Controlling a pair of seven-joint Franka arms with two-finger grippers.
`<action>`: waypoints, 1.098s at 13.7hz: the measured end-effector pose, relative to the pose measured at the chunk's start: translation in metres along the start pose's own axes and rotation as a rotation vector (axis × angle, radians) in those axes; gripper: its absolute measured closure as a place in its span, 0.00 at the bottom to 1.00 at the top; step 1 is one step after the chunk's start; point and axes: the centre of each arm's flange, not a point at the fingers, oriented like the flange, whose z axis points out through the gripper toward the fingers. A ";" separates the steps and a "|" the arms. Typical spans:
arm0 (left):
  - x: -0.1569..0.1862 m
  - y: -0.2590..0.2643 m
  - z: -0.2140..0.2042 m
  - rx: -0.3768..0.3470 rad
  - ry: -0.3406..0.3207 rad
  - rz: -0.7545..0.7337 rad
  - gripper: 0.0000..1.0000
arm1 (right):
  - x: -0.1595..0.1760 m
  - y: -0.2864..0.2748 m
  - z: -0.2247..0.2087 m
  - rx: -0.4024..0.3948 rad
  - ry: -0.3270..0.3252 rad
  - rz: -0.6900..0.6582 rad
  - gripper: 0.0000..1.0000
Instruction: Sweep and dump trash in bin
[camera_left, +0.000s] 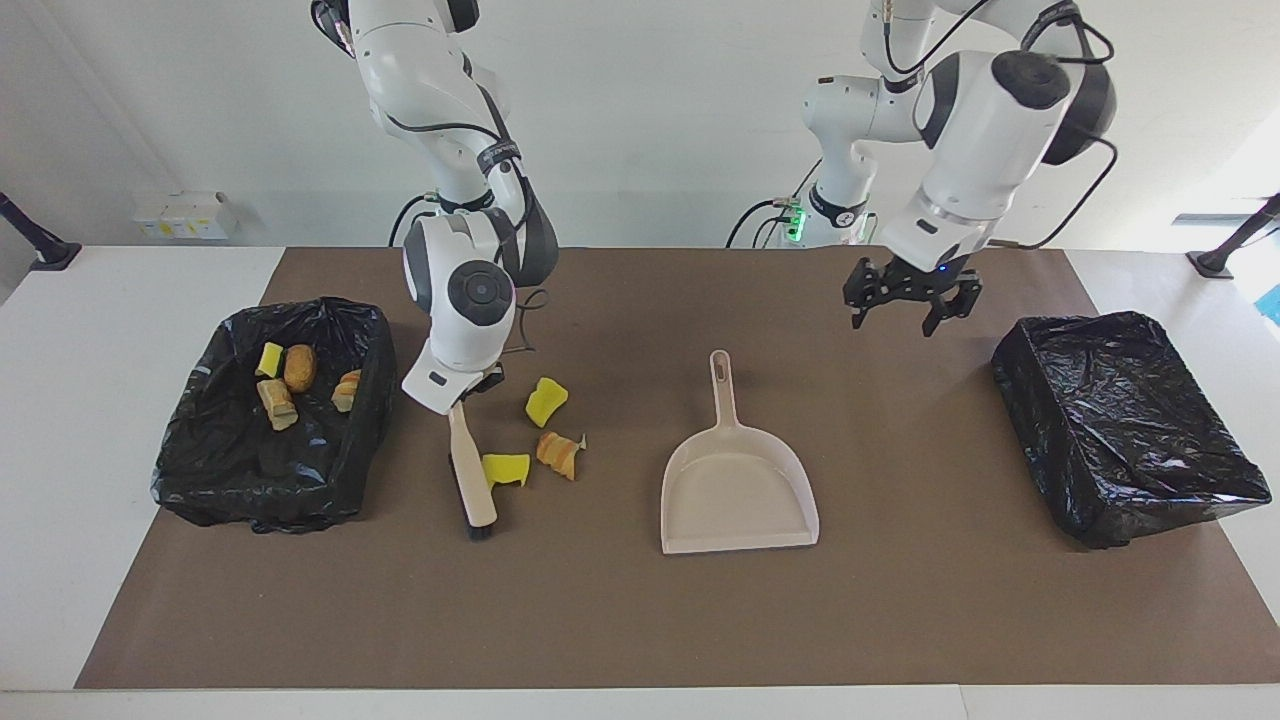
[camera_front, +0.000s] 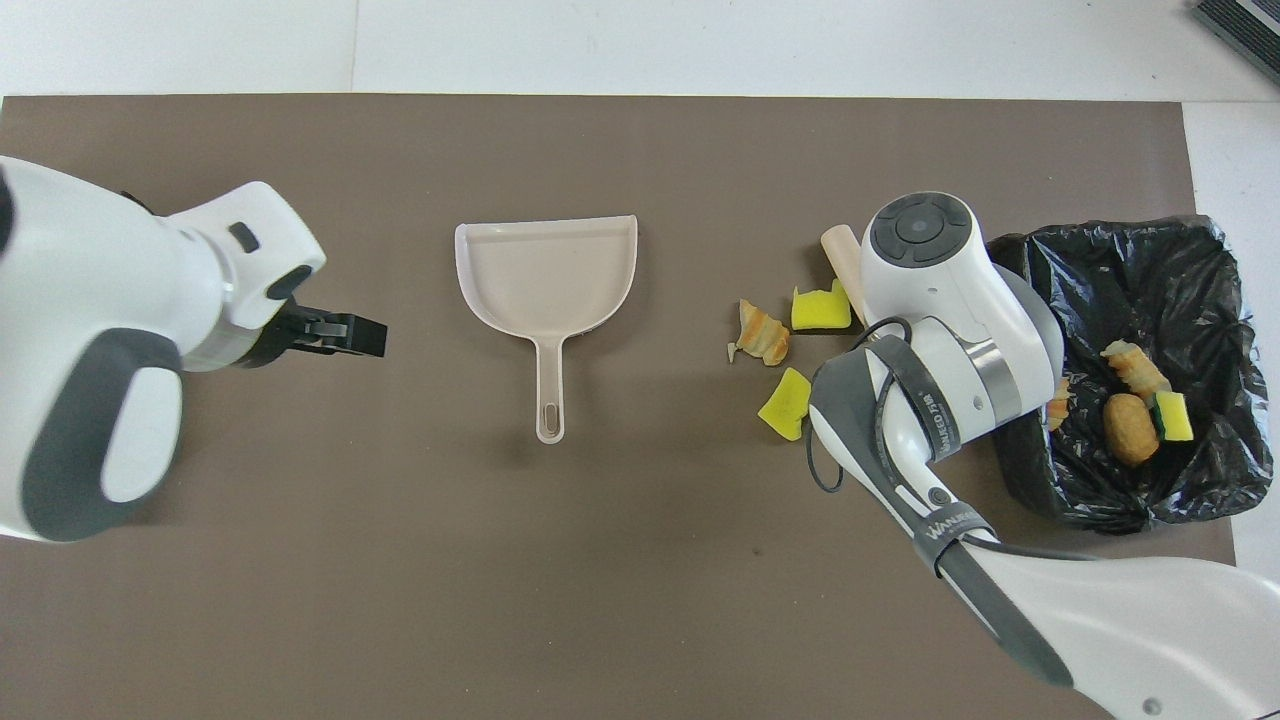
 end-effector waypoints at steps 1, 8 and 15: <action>0.000 0.023 0.025 -0.004 0.001 0.001 0.00 | -0.002 -0.010 -0.003 0.034 -0.010 -0.003 0.74; -0.001 0.129 0.135 -0.028 0.018 -0.051 0.00 | -0.014 -0.032 -0.021 0.141 -0.022 0.142 0.74; -0.022 0.148 0.158 -0.023 -0.001 -0.113 0.42 | -0.055 -0.010 -0.033 0.133 -0.073 0.203 0.74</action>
